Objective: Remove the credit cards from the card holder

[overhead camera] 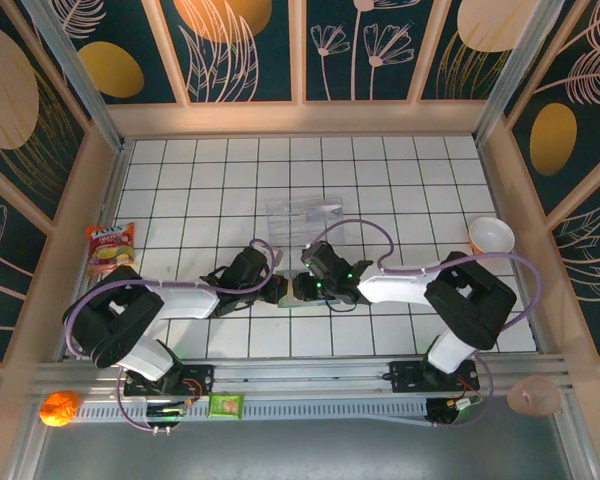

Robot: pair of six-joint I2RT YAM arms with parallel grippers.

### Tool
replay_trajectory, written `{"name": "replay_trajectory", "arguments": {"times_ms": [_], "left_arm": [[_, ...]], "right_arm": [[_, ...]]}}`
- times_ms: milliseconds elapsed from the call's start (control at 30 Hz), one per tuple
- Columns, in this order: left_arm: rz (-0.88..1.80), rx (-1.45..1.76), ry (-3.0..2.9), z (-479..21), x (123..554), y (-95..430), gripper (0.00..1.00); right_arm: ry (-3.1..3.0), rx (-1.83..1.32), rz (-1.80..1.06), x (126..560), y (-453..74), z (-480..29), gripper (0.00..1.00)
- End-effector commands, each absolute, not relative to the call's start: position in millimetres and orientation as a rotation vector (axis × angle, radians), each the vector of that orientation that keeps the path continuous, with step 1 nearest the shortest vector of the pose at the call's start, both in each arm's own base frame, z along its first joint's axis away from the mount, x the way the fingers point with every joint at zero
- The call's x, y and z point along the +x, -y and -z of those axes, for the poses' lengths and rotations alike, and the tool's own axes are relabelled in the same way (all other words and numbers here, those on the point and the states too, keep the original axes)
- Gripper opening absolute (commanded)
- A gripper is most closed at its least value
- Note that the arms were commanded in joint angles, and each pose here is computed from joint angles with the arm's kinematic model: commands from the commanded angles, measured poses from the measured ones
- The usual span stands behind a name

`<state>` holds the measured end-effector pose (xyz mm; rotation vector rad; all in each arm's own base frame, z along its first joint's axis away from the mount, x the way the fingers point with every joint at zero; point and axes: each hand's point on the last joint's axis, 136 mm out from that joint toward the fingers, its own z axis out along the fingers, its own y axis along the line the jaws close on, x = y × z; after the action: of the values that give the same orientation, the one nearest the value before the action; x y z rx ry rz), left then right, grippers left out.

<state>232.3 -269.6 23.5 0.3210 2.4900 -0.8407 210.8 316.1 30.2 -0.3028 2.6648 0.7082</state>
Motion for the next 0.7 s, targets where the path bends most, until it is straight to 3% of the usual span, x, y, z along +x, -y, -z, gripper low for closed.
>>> {"name": "replay_trajectory", "arguments": {"times_ms": [0,367,667], "left_arm": [[0.810,0.318,-2.526,-14,228,261,0.00],[0.882,0.331,-2.398,-64,236,271,0.02],[0.819,0.314,-2.483,-30,236,269,0.00]], "right_arm": [[-2.654,-0.284,-0.558,215,-299,-32,0.30],[-2.533,-0.313,-0.756,219,-311,-78,0.34],[-2.636,-0.273,-0.924,218,-315,-59,0.31]]}}
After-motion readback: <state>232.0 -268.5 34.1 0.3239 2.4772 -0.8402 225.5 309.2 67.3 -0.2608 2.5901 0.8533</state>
